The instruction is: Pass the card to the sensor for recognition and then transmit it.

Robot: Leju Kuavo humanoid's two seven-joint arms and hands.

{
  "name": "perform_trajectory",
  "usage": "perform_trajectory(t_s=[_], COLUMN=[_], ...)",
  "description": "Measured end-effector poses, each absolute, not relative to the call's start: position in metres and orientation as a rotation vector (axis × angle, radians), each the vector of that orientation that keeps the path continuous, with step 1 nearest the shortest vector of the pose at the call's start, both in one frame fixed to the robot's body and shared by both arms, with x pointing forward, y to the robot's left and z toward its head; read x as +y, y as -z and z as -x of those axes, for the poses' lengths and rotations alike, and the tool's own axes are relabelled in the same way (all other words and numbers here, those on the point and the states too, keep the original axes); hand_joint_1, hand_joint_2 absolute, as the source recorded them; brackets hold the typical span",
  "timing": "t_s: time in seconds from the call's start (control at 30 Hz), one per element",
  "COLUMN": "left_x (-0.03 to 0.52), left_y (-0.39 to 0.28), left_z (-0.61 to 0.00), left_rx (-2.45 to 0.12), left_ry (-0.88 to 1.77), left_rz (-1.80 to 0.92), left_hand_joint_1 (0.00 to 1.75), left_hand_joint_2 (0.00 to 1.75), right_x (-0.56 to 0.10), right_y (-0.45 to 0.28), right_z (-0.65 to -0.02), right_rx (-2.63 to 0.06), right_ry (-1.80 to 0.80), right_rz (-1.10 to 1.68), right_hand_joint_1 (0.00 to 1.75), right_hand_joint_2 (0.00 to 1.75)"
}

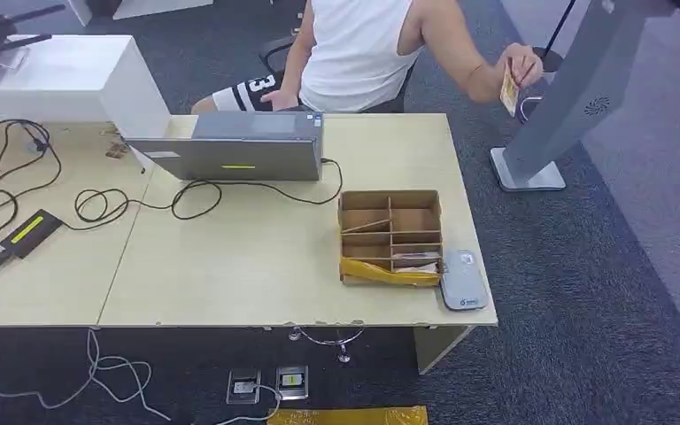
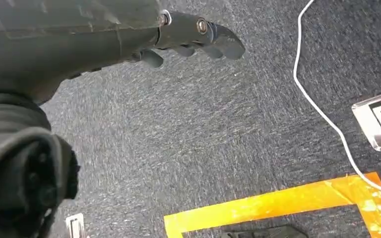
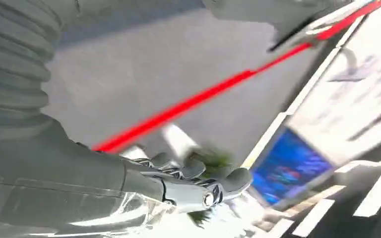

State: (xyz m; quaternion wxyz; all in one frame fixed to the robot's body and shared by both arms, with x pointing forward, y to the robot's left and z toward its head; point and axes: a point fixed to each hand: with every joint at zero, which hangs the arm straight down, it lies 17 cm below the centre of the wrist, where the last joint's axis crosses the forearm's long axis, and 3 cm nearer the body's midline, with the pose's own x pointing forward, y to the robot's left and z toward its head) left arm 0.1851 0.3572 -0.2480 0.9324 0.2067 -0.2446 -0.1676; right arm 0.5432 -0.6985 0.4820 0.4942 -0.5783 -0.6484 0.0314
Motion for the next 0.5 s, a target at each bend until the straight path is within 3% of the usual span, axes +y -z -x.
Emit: perform_trajectory(t_s=[0.5], left_x=[0.365], left_y=[0.247], left_z=[-0.188], left_rx=[-0.510], left_ry=[0.358], left_rz=[-0.418], left_hand_joint_1=[0.00], left_hand_joint_2=[0.00], right_x=[-0.462], right_y=[-0.486], right_z=[-0.646], right_rx=[-1.654], right_ry=[-0.883], right_rz=[1.545], right_hand_joint_1=[0.00], right_hand_joint_2=[1.75])
